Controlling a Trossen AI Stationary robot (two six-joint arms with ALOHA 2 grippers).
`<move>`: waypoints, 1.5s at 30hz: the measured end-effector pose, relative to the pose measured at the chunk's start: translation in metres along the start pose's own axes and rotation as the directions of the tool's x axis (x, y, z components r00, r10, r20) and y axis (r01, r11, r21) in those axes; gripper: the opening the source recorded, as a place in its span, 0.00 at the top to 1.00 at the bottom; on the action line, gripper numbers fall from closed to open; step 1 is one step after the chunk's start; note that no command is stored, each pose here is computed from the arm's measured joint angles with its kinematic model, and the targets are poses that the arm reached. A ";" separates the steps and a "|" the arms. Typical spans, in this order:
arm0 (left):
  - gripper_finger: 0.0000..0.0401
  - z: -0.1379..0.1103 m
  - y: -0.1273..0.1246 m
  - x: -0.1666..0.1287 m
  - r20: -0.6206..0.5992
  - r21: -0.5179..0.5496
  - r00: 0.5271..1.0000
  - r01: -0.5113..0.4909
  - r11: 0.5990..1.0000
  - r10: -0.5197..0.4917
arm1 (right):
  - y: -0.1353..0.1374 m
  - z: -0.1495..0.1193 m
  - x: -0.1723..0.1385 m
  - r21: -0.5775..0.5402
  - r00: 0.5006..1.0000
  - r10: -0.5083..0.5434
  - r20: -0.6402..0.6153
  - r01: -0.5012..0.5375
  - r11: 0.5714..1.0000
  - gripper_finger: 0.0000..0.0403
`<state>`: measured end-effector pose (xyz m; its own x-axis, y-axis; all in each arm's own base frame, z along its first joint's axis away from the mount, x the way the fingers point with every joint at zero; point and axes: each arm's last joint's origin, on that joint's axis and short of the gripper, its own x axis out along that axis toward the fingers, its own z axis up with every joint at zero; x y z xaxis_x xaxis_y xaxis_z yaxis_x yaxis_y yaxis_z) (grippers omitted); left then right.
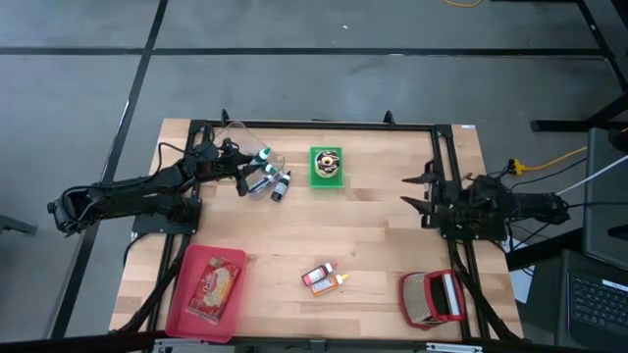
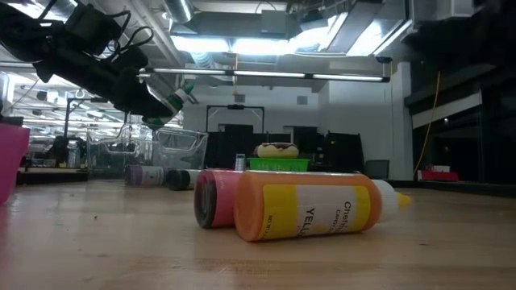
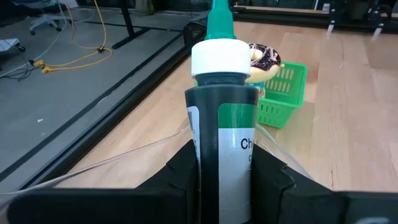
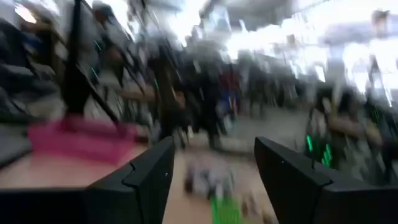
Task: Pick & Place Food Item
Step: Put the green food coloring bottle into the transparent bin, then put the pink food coloring bottle into the transparent bin
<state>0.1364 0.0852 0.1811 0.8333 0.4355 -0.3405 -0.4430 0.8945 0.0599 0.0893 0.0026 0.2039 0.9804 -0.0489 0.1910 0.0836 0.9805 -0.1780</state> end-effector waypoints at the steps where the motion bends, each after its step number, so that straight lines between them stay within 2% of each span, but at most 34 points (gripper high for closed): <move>1: 0.78 0.000 0.000 0.000 0.000 -0.003 1.000 0.000 1.000 0.000 | -0.001 0.000 0.000 0.022 0.999 -0.019 -0.037 0.020 1.000 0.44; 6: 0.78 -0.004 0.000 0.000 -0.039 0.006 0.999 -0.008 1.000 0.008 | -0.002 -0.014 -0.002 0.071 0.974 -0.112 -0.198 0.128 0.989 0.44; 9: 0.78 -0.011 0.000 -0.001 -0.117 0.027 0.992 -0.038 0.999 0.041 | -0.002 -0.015 -0.003 0.077 0.965 -0.142 -0.218 0.162 0.984 0.44; 14: 0.78 -0.023 0.004 -0.003 -0.247 0.074 0.956 -0.146 0.987 0.160 | -0.003 -0.014 -0.003 0.074 0.967 -0.144 -0.209 0.162 0.984 0.44; 20: 0.74 -0.019 0.002 -0.002 -0.201 0.029 0.977 -0.072 0.997 0.076 | -0.003 -0.013 -0.002 0.075 0.970 -0.144 -0.197 0.162 0.984 0.44; 26: 0.59 -0.018 0.003 -0.002 -0.196 -0.006 0.977 -0.087 0.996 0.085 | -0.003 -0.010 -0.002 0.077 0.979 -0.126 -0.162 0.140 0.987 0.44; 33: 0.46 -0.012 0.003 -0.001 -0.127 -0.007 0.988 -0.093 0.996 0.091 | -0.003 -0.010 -0.002 0.077 0.979 -0.126 -0.162 0.140 0.987 0.44; 35: 0.44 -0.007 0.001 0.000 -0.075 -0.017 0.996 -0.040 0.999 0.039 | -0.003 -0.010 -0.002 0.076 0.979 -0.126 -0.162 0.140 0.987 0.44; 37: 0.43 0.001 -0.006 0.000 0.010 -0.023 0.996 0.087 0.996 -0.087 | -0.003 -0.010 -0.002 0.076 0.979 -0.126 -0.162 0.140 0.987 0.44; 39: 0.43 0.009 -0.016 0.000 0.091 -0.020 0.971 0.222 0.975 -0.219 | -0.003 -0.010 -0.002 0.076 0.979 -0.126 -0.162 0.140 0.987 0.44; 43: 0.46 0.025 -0.036 -0.004 0.150 0.008 0.894 0.426 0.905 -0.422 | -0.003 -0.010 -0.002 0.073 0.979 -0.127 -0.162 0.140 0.987 0.44; 45: 0.47 0.033 -0.047 -0.007 0.150 0.020 0.832 0.538 0.843 -0.534 | -0.003 -0.010 -0.002 0.074 0.979 -0.127 -0.159 0.140 0.987 0.44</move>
<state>0.1627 0.0433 0.2117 0.9795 -0.1004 -0.1744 0.0812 0.9901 -0.1142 0.0890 -0.0019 0.1948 0.9777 -0.2027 0.0558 0.2066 0.9753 -0.0777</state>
